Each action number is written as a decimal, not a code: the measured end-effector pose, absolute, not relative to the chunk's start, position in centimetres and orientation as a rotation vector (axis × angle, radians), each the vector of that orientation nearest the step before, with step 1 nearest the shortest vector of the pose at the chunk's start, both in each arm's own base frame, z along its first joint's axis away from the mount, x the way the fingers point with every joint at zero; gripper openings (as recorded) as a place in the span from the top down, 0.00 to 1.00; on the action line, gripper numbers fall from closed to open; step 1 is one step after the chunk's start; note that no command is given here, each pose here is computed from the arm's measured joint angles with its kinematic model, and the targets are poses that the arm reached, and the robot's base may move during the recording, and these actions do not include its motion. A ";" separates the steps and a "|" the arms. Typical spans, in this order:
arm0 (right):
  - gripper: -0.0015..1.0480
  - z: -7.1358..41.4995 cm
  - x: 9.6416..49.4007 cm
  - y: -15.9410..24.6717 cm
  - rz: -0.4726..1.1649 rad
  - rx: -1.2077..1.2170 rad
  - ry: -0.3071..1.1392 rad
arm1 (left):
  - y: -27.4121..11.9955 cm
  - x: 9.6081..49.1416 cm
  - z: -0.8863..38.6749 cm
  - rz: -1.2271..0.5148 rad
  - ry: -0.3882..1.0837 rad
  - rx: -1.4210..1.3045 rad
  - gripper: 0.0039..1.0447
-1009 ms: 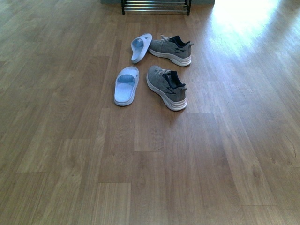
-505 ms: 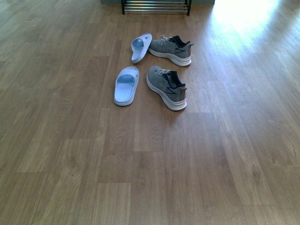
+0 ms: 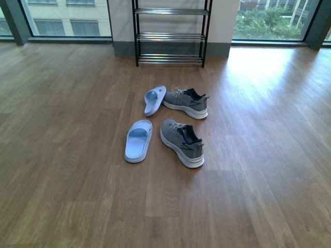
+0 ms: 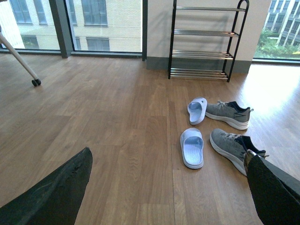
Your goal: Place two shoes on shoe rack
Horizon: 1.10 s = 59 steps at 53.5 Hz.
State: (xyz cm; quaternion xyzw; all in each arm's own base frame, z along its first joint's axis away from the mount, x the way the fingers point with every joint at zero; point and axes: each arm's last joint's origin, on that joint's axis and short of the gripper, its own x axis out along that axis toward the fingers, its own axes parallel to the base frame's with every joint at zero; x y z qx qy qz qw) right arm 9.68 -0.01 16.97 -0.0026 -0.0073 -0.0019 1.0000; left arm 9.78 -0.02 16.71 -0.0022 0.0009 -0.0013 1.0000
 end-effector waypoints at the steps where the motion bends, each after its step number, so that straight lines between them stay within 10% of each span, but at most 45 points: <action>1: 0.09 17.0 9.7 0.0 -0.004 -0.005 -0.015 | 0.0 9.8 16.7 -0.003 0.002 -0.004 0.09; 59: 0.09 17.0 9.7 0.0 0.000 -0.005 -0.015 | 0.0 9.8 16.7 0.000 0.002 -0.004 0.09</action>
